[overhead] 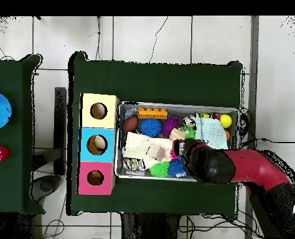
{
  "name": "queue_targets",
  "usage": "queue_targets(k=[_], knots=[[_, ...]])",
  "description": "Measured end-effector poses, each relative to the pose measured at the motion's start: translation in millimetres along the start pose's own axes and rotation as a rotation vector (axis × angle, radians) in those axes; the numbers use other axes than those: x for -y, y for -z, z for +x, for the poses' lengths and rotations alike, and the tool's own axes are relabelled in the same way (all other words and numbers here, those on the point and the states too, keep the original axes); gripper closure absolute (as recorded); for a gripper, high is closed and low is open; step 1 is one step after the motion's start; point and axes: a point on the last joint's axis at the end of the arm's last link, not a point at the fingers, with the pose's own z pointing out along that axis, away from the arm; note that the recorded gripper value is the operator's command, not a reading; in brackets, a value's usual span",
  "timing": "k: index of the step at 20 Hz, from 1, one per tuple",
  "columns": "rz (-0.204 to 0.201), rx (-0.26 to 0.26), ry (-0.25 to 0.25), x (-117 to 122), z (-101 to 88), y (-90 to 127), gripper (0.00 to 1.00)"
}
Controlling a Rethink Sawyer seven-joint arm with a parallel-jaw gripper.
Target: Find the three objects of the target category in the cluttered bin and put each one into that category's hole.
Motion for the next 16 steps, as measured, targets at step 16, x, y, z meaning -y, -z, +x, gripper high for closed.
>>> queue_targets(k=[16], knots=[[-0.026,0.058,0.1,-65.6,21.0,10.2,1.0]])
